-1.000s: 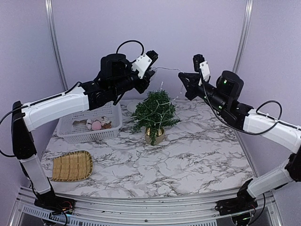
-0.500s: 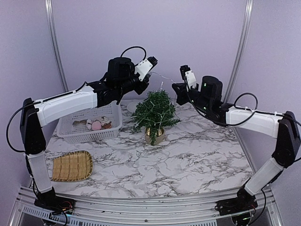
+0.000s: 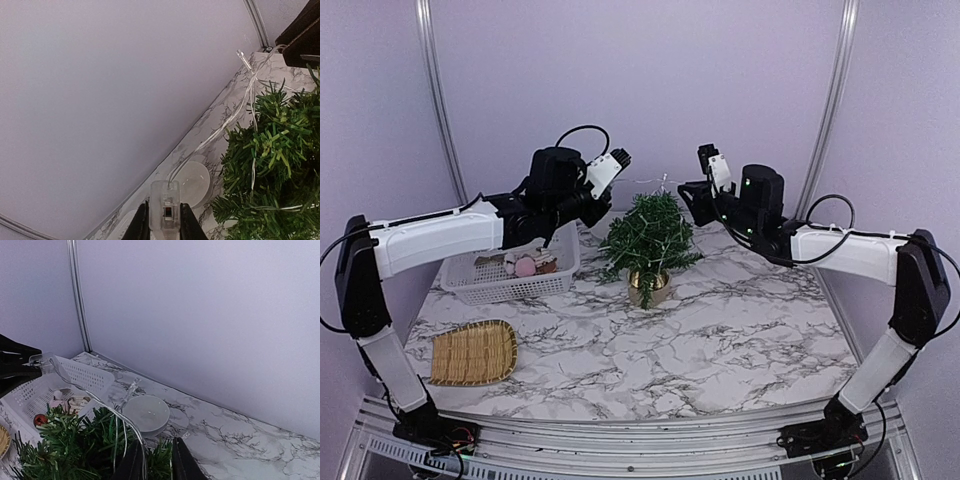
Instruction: Decorate the small christmas tree
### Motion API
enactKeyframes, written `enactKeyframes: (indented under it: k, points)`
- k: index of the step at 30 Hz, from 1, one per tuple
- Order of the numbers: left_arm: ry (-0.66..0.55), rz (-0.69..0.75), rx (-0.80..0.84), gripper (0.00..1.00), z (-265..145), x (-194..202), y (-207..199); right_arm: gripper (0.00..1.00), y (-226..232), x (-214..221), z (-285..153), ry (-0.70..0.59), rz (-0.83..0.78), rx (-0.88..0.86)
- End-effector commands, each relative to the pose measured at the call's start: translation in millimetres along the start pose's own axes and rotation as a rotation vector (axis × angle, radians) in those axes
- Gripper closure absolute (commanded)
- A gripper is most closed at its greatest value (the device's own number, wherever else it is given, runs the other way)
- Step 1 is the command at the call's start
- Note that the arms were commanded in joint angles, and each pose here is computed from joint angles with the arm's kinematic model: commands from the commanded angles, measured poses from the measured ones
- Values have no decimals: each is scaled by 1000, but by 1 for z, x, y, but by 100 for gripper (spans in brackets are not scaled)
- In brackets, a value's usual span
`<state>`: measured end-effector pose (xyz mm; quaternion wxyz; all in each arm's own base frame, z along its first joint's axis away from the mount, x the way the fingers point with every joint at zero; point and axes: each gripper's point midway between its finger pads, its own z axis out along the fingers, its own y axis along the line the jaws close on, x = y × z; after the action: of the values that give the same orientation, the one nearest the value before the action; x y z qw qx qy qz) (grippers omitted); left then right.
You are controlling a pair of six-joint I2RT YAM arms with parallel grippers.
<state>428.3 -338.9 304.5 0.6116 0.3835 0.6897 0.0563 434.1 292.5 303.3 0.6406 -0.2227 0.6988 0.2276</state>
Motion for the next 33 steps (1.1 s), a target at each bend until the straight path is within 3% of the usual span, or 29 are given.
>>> enactKeyframes:
  k: [1,4,10,23,33]
  points:
    - [-20,-63,-40,100,-28,-2,19,78,3,-22,2,-53,2,-27]
    - [-5,-82,-7,100,-34,11,11,72,4,-19,3,-44,3,-38]
    - [26,-106,96,100,-29,25,-16,69,7,-12,5,-29,8,-54]
    - [183,-103,99,100,-4,73,-39,60,3,-4,2,-4,11,-53]
    - [223,-98,138,99,2,92,-57,50,4,-11,-8,-16,0,-54]
